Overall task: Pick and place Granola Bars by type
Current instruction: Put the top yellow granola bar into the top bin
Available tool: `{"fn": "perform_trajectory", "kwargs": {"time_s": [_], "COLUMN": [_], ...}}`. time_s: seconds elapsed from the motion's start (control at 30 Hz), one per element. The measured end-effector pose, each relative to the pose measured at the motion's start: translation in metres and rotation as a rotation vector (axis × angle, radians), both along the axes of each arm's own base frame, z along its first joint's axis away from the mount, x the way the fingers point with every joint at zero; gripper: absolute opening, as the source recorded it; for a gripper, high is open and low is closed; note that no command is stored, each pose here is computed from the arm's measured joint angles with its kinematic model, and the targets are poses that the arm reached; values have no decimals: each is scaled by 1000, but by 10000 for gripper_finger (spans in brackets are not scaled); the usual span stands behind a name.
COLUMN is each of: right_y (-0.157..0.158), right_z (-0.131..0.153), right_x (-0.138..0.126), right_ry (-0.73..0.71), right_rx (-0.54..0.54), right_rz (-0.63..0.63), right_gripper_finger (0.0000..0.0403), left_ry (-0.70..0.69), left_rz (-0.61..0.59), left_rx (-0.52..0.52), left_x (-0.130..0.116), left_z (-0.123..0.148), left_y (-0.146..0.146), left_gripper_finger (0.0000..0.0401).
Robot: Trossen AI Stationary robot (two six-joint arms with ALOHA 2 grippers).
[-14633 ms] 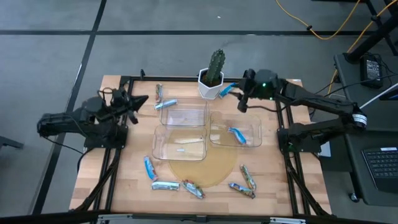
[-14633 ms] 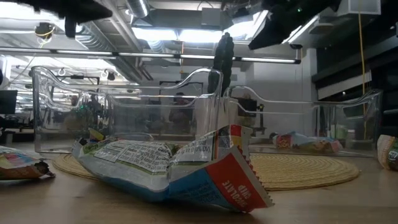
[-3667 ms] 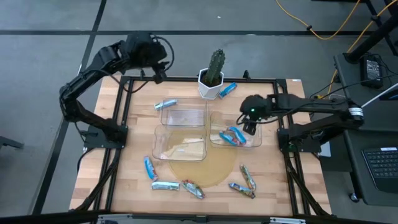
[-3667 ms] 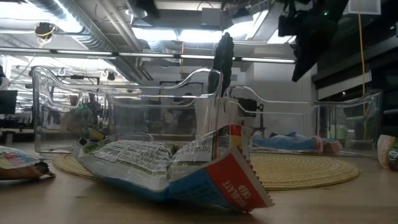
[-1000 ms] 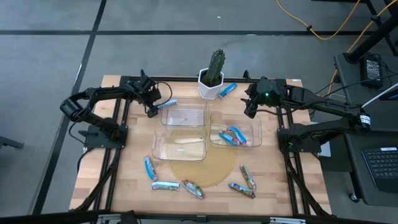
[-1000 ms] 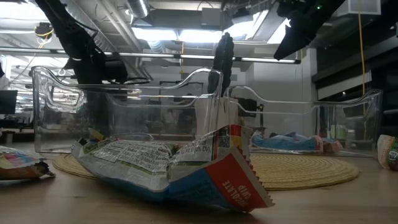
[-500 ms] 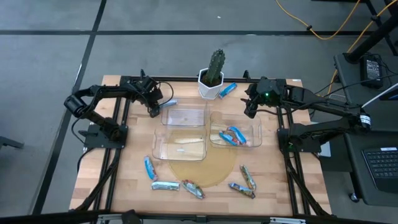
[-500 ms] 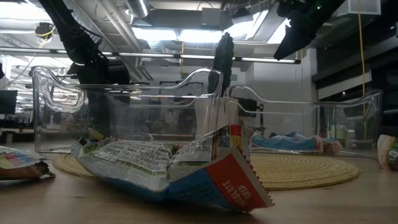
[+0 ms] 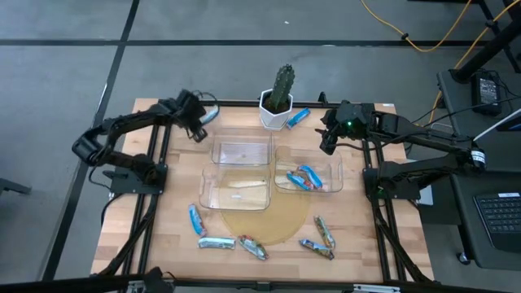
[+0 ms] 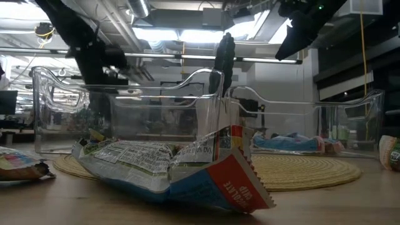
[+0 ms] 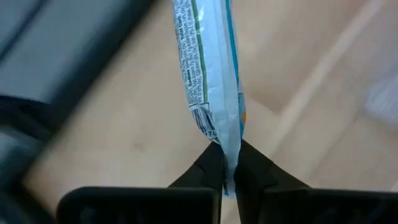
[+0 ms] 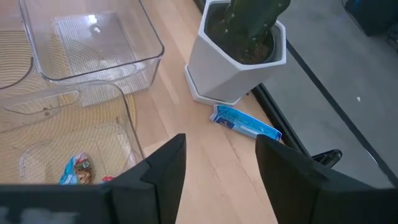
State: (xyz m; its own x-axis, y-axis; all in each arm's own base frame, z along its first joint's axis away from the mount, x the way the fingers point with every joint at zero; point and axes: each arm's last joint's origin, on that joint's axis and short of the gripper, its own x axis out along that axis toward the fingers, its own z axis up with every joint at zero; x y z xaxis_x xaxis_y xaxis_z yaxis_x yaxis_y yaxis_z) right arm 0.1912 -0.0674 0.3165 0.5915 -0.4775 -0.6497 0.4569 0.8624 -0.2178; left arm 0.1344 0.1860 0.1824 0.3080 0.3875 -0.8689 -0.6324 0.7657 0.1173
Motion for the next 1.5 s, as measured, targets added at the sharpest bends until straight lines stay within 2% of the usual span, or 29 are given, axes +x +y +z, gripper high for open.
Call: {"fn": "perform_trajectory", "kwargs": {"time_s": [0.1, 0.2, 0.3, 0.43, 0.5, 0.6, 0.77, 1.0, 1.33, 1.5], "right_y": [0, 0, 0, -1, -2, -4, -11, -16, -17, -17], "right_z": [0, 0, 2, 5, 8, 13, 19, 21, 22, 22], "right_x": [0, 0, 1, 4, 6, 9, 10, 10, 10, 10], "right_ry": [5, 9, -10, -47, -73, -123, -191, -199, -201, -201], "right_rx": [-6, -15, -23, -51, -70, -99, -126, -159, -176, -176], "right_rz": [7, 16, 16, 29, 37, 37, 12, 2, 14, 14], "right_gripper_finger": [194, 194, 194, 194, 194, 194, 194, 194, 194, 194], "left_ry": [-111, -317, -592, -958, -1088, -1205, -1298, -1328, -1337, -1352], "left_rz": [-6, -90, -251, -528, -637, -703, -747, -782, -783, -748], "left_rx": [91, 170, 229, 284, 307, 343, 336, 342, 320, 301], "left_x": [-2, -4, -8, -18, -25, -35, -46, -51, -46, -36], "left_z": [37, 81, 128, 188, 212, 235, 251, 257, 255, 253], "left_y": [3, -1, -13, -38, -52, -70, -90, -104, -102, -94], "left_gripper_finger": [11, 6, 6, 6, 4, 6, 4, 5, 4, 4]}}
